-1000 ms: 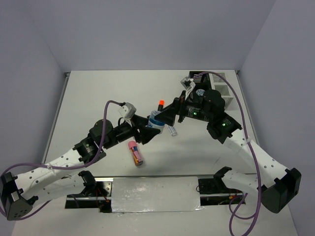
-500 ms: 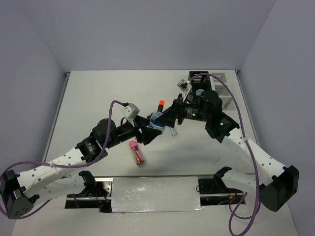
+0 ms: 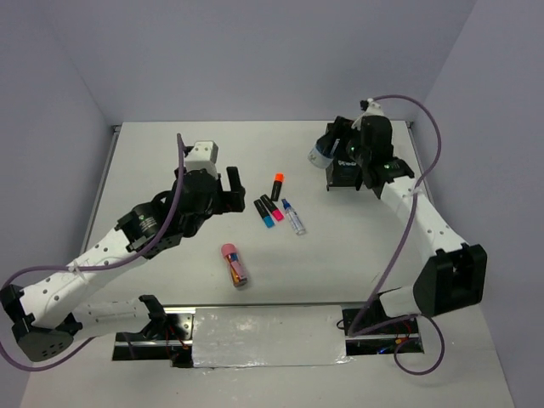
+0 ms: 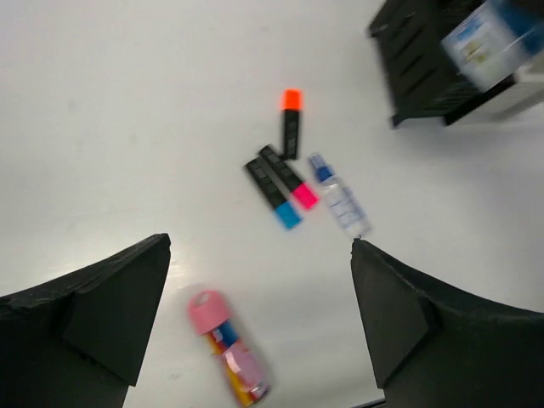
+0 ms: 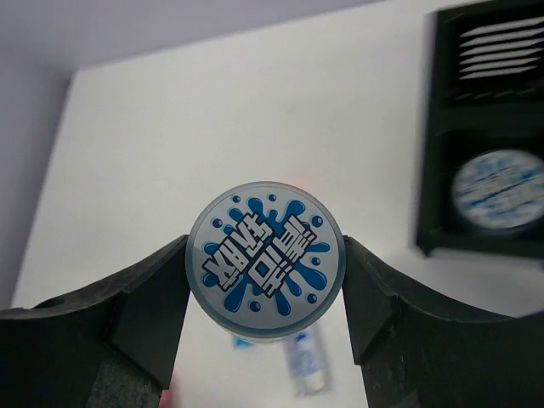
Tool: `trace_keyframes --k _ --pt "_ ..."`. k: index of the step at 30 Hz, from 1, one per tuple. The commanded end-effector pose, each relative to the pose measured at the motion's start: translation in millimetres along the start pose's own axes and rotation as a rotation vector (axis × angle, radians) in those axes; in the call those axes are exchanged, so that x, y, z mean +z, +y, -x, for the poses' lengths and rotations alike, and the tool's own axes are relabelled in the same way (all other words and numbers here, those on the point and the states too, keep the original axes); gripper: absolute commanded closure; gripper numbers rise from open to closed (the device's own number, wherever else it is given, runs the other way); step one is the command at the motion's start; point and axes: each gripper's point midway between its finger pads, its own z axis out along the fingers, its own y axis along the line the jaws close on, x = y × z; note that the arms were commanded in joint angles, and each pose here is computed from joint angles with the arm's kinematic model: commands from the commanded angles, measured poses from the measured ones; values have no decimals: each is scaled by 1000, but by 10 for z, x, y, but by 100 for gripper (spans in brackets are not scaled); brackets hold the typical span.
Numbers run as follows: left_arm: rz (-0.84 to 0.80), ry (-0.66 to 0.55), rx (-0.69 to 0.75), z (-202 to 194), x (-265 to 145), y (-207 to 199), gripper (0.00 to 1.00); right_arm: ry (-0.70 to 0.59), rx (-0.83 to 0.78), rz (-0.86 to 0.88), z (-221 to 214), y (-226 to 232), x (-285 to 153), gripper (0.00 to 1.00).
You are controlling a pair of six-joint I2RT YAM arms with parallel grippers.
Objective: Sort the stationery into containers
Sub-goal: Place the stationery in the storage box.
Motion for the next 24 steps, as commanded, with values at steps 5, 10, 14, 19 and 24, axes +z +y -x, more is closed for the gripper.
trace_keyframes --k 5,10,14,19,24 --pt "90 127 210 -318 -438 594 1 -205 16 -363 799 -1126 284 100" --pt "59 98 208 -405 -574 723 1 -195 31 -355 887 -1393 387 100" --pt "15 112 217 -525 -558 696 1 -167 43 -324 860 -1561 459 100" --pt "46 141 234 -599 -531 751 1 -142 48 -309 746 -1597 529 100" --pt "35 137 229 -602 -547 749 1 -119 28 -295 585 -1597 565 100"
